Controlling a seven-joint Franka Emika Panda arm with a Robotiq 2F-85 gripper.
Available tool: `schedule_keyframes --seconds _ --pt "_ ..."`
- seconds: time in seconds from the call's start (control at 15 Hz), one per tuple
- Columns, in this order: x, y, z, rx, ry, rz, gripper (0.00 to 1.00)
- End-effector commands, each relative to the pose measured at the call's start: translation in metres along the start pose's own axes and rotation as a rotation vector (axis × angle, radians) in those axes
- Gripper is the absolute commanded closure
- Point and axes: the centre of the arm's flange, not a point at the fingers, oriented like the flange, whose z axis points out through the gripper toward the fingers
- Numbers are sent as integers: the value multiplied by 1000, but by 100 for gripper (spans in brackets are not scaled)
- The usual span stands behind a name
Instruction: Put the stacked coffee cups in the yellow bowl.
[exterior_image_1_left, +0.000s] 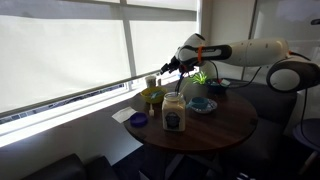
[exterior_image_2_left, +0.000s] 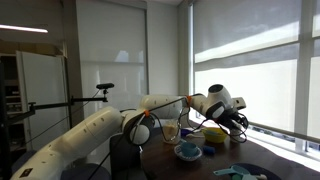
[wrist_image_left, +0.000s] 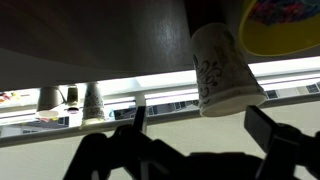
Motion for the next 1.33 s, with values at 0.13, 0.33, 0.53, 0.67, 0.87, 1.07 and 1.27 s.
schedule_keyframes --seconds 0.13,0.33,0.53,0.67,0.87,1.07,1.27 --pt "28 -8 49 39 103 52 0" --pt "24 -13 66 44 111 53 0" --pt "19 -14 80 28 114 65 0" --pt "16 -14 85 27 110 73 7" --pt "13 -13 88 24 106 81 41" --pt "14 -14 87 20 108 83 62" --pt "15 -17 80 23 97 86 83"
